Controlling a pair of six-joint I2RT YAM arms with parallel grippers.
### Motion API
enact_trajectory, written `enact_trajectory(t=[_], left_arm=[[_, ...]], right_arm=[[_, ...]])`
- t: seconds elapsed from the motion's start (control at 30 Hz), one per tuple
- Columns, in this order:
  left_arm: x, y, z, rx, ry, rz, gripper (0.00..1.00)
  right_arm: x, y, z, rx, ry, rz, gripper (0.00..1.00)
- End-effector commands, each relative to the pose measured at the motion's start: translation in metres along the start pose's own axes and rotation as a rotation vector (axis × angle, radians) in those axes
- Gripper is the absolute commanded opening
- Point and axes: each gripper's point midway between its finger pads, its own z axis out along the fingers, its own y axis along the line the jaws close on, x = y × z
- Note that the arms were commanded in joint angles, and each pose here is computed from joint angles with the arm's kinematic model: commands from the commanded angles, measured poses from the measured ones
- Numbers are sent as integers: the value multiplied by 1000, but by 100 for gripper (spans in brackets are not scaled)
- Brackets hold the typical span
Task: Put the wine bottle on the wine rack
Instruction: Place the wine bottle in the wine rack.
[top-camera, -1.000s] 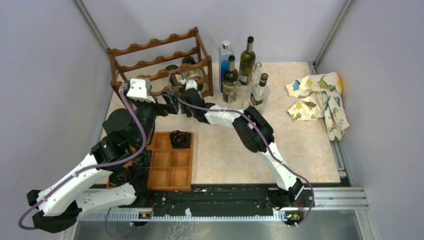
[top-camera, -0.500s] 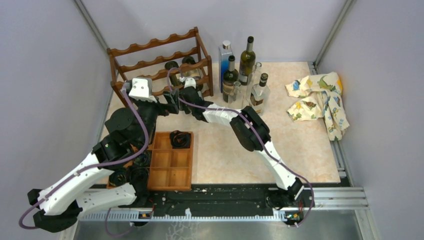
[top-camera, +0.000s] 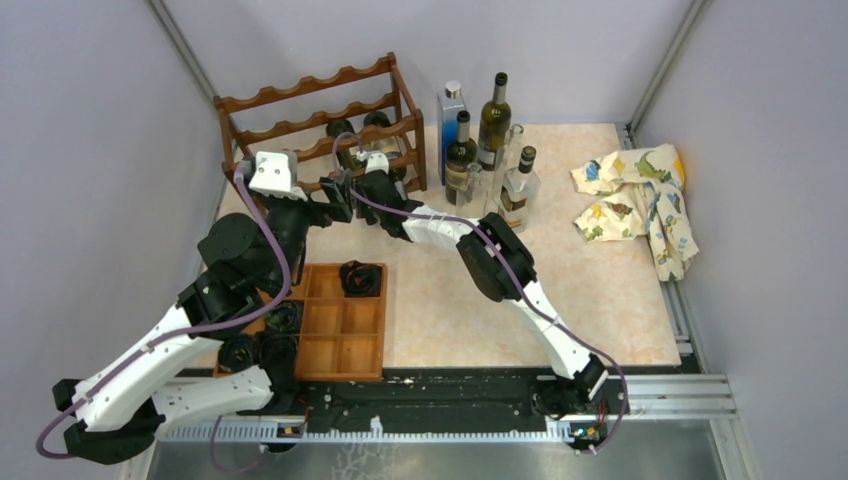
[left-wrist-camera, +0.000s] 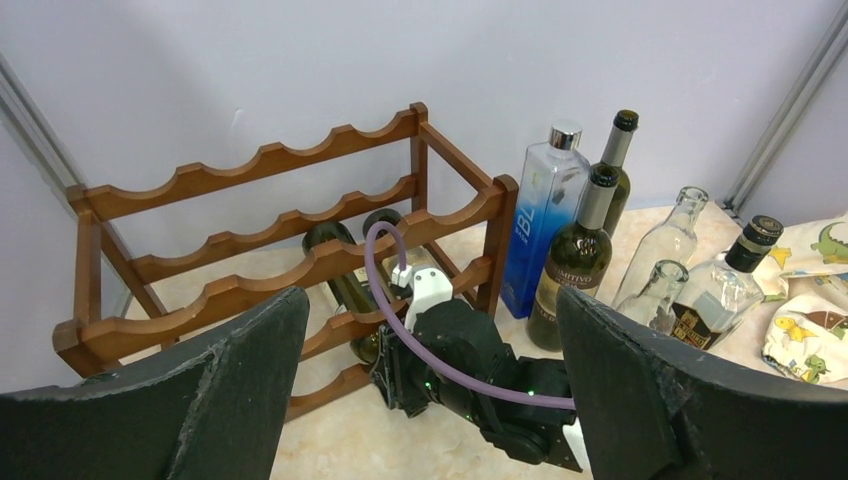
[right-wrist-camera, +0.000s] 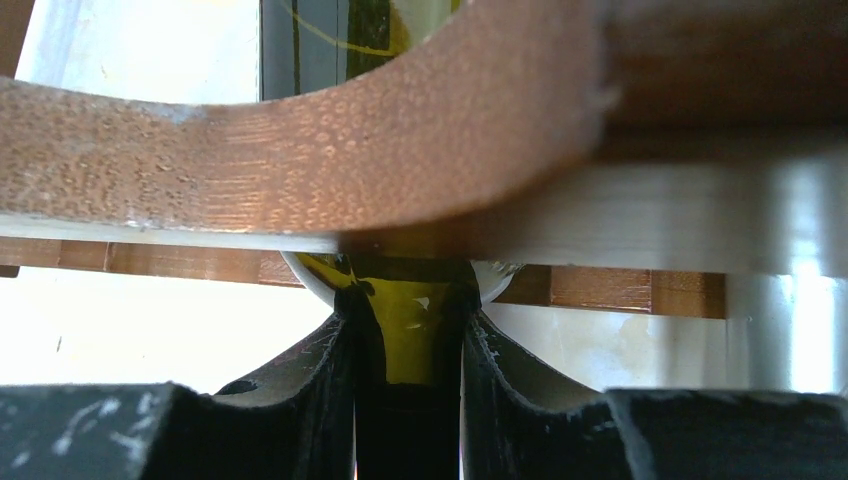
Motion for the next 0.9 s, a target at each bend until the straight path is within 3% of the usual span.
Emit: enact_trajectory(t=[0.0, 0.47, 0.7, 0.87], left_arm=[[-23, 10, -1, -27, -46, -4, 99], [-26, 10, -1, -24, -52, 20, 99], [-26, 9, 0, -20, -53, 20, 99], [-26, 7, 1, -16, -52, 21, 99]], right_arm=[[-89, 19, -6, -50, -230, 64, 14], [-78, 10, -7, -11, -195, 52, 15], [-83, 13, -6, -21, -207, 57, 20], [-85, 15, -3, -27, -214, 62, 29]])
